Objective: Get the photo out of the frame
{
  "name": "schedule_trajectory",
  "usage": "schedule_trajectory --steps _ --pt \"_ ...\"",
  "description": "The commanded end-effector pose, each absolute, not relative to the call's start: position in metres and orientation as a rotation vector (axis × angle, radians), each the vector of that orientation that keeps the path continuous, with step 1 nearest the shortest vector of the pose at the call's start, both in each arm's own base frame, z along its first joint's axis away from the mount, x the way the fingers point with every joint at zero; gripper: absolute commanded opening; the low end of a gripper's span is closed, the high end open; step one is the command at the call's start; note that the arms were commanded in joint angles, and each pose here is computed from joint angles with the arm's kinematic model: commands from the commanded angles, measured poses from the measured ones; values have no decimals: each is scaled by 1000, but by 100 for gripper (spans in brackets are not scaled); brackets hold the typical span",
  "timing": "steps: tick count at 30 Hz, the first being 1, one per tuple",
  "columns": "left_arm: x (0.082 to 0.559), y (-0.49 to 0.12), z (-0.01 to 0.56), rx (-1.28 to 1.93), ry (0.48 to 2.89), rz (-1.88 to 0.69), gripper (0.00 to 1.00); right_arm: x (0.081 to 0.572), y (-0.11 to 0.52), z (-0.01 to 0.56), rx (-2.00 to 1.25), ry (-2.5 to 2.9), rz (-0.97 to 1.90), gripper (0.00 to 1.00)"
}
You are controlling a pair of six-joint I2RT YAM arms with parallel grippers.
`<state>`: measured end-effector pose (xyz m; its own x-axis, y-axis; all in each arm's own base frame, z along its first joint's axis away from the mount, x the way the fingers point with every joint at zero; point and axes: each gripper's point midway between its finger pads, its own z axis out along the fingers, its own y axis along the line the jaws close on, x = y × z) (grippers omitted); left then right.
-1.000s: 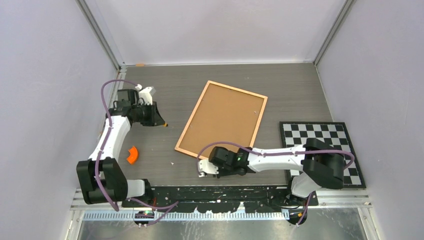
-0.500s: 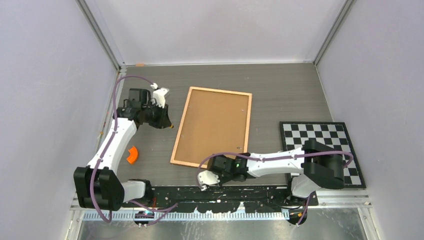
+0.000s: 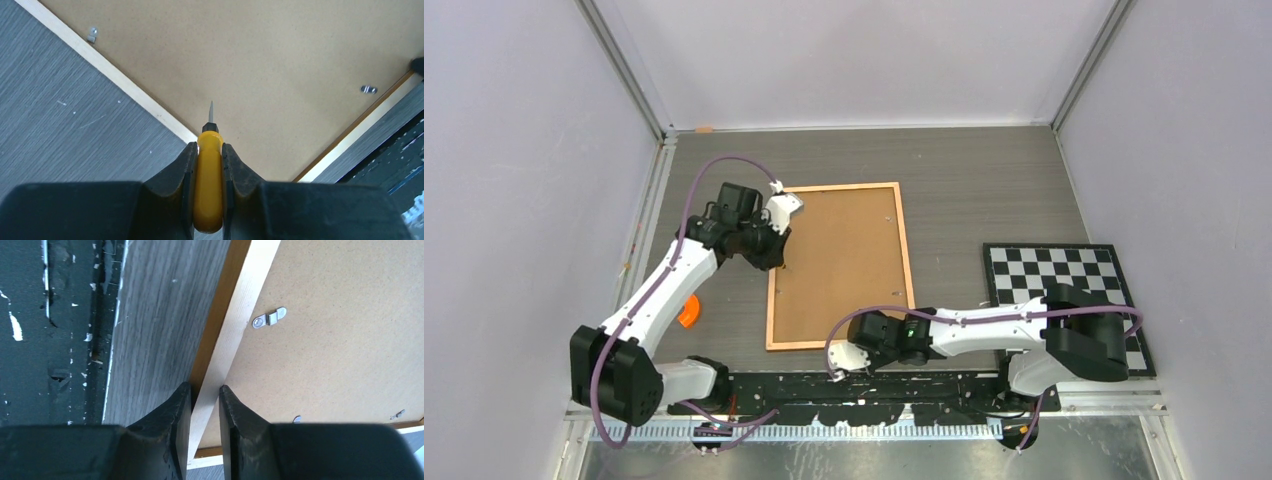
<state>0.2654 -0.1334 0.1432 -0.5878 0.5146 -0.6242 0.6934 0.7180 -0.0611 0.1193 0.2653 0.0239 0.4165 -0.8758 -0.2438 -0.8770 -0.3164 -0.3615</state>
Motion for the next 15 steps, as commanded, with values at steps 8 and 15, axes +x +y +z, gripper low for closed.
schedule_trajectory --steps 8,15 --pt "230 -115 141 1163 2330 -270 0 130 263 29 -2179 1604 -33 45" --pt "223 -107 136 1222 2336 -205 0 129 269 24 -2174 1653 -16 39"
